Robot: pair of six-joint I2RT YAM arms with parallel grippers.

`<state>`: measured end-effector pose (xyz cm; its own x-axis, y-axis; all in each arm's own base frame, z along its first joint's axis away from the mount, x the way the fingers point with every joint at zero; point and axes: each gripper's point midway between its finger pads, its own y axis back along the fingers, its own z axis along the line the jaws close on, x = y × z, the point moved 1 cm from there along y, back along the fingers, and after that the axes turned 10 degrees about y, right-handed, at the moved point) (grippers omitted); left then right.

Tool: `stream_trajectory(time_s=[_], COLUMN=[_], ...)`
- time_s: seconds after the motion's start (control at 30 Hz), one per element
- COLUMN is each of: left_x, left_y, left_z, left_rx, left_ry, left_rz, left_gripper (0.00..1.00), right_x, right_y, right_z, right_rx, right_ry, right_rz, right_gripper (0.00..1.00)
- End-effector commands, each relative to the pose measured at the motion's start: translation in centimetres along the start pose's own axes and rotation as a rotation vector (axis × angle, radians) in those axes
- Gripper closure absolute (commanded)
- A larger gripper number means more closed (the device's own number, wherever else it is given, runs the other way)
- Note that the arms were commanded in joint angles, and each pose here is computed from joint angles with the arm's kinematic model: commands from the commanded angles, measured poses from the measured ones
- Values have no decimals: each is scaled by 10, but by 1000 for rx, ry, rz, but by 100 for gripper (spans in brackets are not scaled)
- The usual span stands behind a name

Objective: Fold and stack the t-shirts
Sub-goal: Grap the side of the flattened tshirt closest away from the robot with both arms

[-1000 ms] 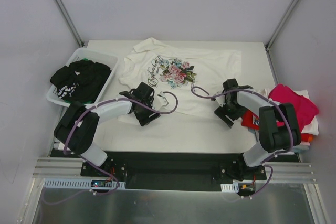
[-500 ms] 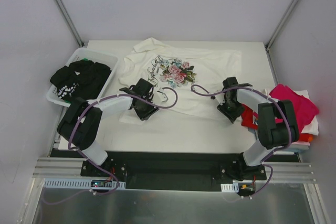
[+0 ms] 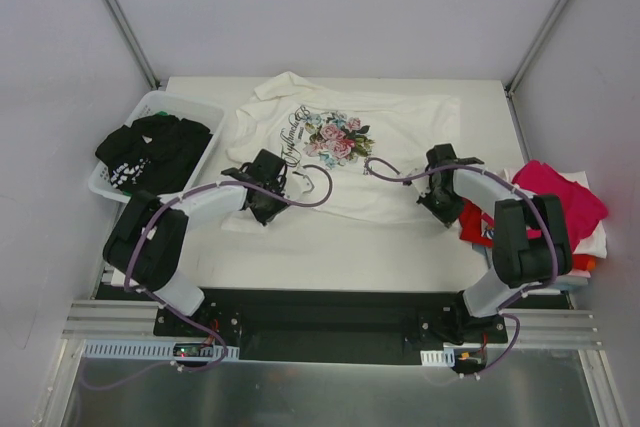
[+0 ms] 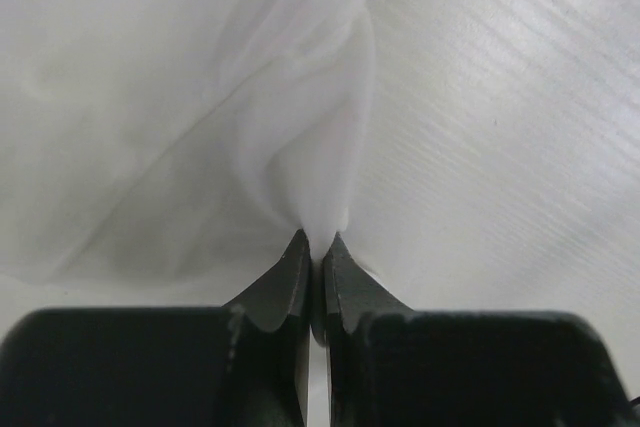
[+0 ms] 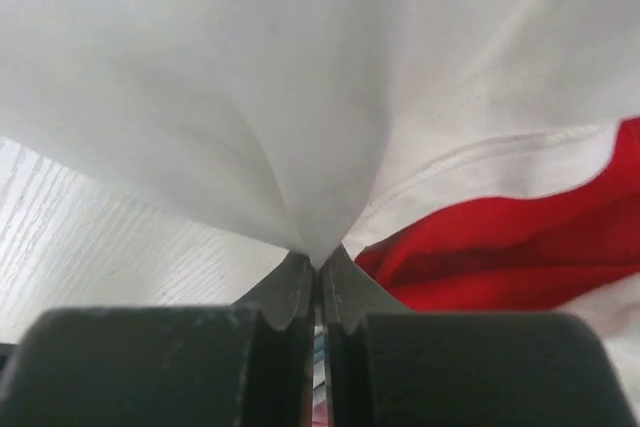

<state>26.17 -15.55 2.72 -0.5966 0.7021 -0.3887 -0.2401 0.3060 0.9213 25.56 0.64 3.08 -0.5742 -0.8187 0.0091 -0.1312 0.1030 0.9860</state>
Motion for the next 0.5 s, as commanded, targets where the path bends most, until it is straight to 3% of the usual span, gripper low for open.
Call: stream_trajectory(time_s=[0.0, 0.23, 0.47], left_x=[0, 3, 21], left_y=[28, 53, 63], left_z=[9, -4, -17], left_rx=[-72, -65, -74], left_ry=[-18, -24, -67], left_rz=[-46, -148, -150], left_gripper=[100, 100, 100], right_x=[-5, 3, 6], right_y=[35, 56, 68], right_z=[-10, 3, 21], right_rx=[53, 69, 83], right_ry=[-38, -48, -32], right_rz=[-61, -99, -119], right_gripper=[99, 99, 99])
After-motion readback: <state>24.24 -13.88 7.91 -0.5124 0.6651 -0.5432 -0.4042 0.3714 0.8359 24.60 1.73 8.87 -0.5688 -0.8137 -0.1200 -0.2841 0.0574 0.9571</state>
